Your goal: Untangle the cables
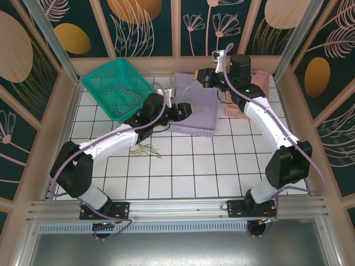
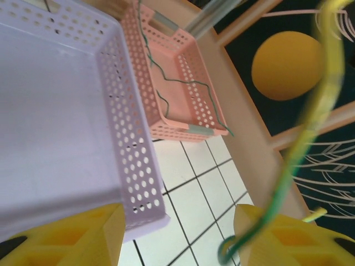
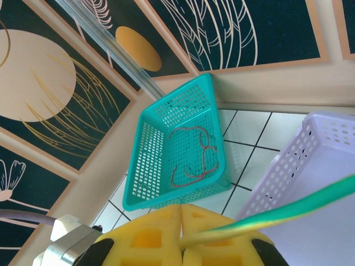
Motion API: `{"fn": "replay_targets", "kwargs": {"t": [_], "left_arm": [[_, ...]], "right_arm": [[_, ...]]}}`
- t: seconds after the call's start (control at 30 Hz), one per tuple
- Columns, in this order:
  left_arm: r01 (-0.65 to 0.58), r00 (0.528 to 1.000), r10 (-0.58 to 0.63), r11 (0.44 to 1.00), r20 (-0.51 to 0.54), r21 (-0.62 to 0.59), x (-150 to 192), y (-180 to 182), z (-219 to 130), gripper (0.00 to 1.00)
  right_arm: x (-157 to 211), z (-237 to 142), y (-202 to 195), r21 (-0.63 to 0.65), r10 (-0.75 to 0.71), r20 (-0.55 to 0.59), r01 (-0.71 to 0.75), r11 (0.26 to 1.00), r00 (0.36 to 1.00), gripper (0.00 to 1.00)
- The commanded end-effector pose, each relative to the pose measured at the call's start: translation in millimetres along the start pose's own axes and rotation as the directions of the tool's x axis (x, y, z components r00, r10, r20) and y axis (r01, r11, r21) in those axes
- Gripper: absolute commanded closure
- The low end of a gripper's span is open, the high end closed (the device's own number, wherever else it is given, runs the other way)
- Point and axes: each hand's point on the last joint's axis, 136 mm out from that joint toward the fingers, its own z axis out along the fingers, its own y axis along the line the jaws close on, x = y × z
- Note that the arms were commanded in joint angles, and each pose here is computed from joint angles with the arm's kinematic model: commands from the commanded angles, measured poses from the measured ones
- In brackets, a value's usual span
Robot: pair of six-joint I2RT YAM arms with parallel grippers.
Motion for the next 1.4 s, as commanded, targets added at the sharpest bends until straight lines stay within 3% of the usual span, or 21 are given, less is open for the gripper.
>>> {"fn": "replay_targets", "kwargs": {"t": [0.0,0.1,0.27,0.3,0.47,0.63,0.9,0.93,1.03,1.1,1.23,1.37], "left_arm": [[-0.037,0.996,0.036,0.999,0.085,0.001,-22,-12,-4,0.49],[-0.040,0.995,0.038,0.999,0.092,0.024,-24,-18,-4,0.63],[-0.046,0.998,0.044,0.997,0.034,0.063,-9,-20,-1,0.97],[-0.055,0.998,0.054,0.995,0.013,0.079,-4,-22,-2,1.00],[-0.113,0.979,0.130,0.987,-0.157,0.113,35,-29,2,1.00],[-0.199,0.924,0.227,0.973,-0.307,0.120,85,-33,9,1.00],[-0.211,0.915,0.214,0.976,-0.343,0.047,96,-21,20,1.00],[-0.210,0.919,0.204,0.977,-0.336,0.020,93,-18,20,0.99],[-0.191,0.944,0.161,0.979,-0.288,-0.077,78,-11,10,0.63],[-0.167,0.961,0.125,0.973,-0.247,-0.157,67,-4,-1,0.51],[-0.075,0.990,0.035,0.952,-0.137,-0.298,46,11,-35,0.39],[0.036,0.998,-0.055,0.926,-0.038,-0.376,35,33,-70,0.38]], "right_arm": [[-17,-7,9,-0.026,0.007,0.042,-0.006,1.000,0.999,1.00],[-16,-7,6,-0.017,0.017,0.047,-0.016,1.000,0.999,1.00],[-23,-8,3,-0.013,0.021,0.068,-0.020,1.000,0.997,1.00],[-25,-7,1,-0.003,0.012,0.071,-0.012,1.000,0.997,1.00],[-31,4,-10,0.042,-0.095,0.040,0.093,0.995,0.995,1.00],[-29,23,-20,0.027,-0.212,-0.008,0.212,0.977,0.977,1.00],[-8,38,-32,-0.024,-0.309,-0.054,0.309,0.951,0.949,1.00],[-5,38,-35,-0.015,-0.310,-0.063,0.310,0.951,0.949,1.00],[8,43,-54,0.031,-0.311,-0.104,0.316,0.948,0.945,1.00],[18,47,-68,0.070,-0.309,-0.142,0.321,0.945,0.940,1.00],[34,58,-106,0.200,-0.267,-0.216,0.310,0.930,0.939,1.00],[48,77,-126,0.247,-0.208,-0.255,0.271,0.930,0.945,1.00]]}}
